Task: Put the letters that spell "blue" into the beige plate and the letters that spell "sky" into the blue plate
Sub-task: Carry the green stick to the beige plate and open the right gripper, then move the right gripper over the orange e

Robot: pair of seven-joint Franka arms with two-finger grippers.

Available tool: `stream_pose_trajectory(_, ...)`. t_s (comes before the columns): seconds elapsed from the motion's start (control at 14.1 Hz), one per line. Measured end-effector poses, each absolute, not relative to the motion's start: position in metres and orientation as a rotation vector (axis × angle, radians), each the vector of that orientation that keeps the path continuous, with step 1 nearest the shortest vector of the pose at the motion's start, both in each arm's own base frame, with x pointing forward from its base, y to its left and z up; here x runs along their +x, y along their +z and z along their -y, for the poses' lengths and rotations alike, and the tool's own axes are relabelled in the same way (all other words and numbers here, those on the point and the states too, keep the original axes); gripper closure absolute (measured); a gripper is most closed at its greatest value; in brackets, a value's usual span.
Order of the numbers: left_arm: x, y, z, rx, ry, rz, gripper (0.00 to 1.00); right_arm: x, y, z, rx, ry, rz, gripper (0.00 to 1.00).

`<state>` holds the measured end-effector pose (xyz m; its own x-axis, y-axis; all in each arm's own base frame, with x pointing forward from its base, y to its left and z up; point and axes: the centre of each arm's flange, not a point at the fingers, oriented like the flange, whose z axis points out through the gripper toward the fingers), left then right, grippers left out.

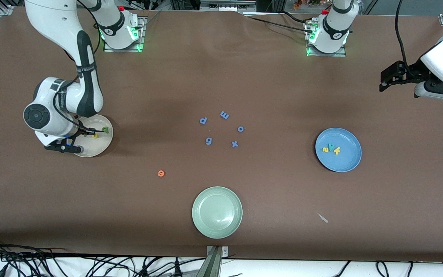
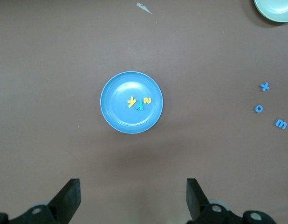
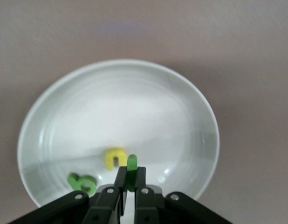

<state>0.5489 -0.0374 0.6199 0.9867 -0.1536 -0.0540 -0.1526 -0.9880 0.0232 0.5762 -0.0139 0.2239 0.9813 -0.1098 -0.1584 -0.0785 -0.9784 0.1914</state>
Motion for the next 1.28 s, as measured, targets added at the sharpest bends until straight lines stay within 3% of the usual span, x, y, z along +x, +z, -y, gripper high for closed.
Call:
stream_pose_trajectory(0.57,0.551,0.616,0.031,3.112,-0.097,0.222,0.0,0.629,0.274,-0.126,3.061,-0.174,0.098,0.05)
stream_pose_trajectory(0.64,0.551,0.616,0.031,3.112,-0.097,0.222,0.0,0.633,0.275,-0.151,3.086,-0.159,0.077,0.0)
stream_pose_trajectory(0.92,0.552,0.616,0.03,3.112,-0.096,0.218,0.0,0.647,0.258,-0.222,3.159,-0.134,0.128,0.0)
stream_pose_trajectory(1.28,0.552,0.616,0.03,3.113,-0.093,0.217,0.0,0.671,0.226,-0.226,3.13,-0.05,0.138,0.0)
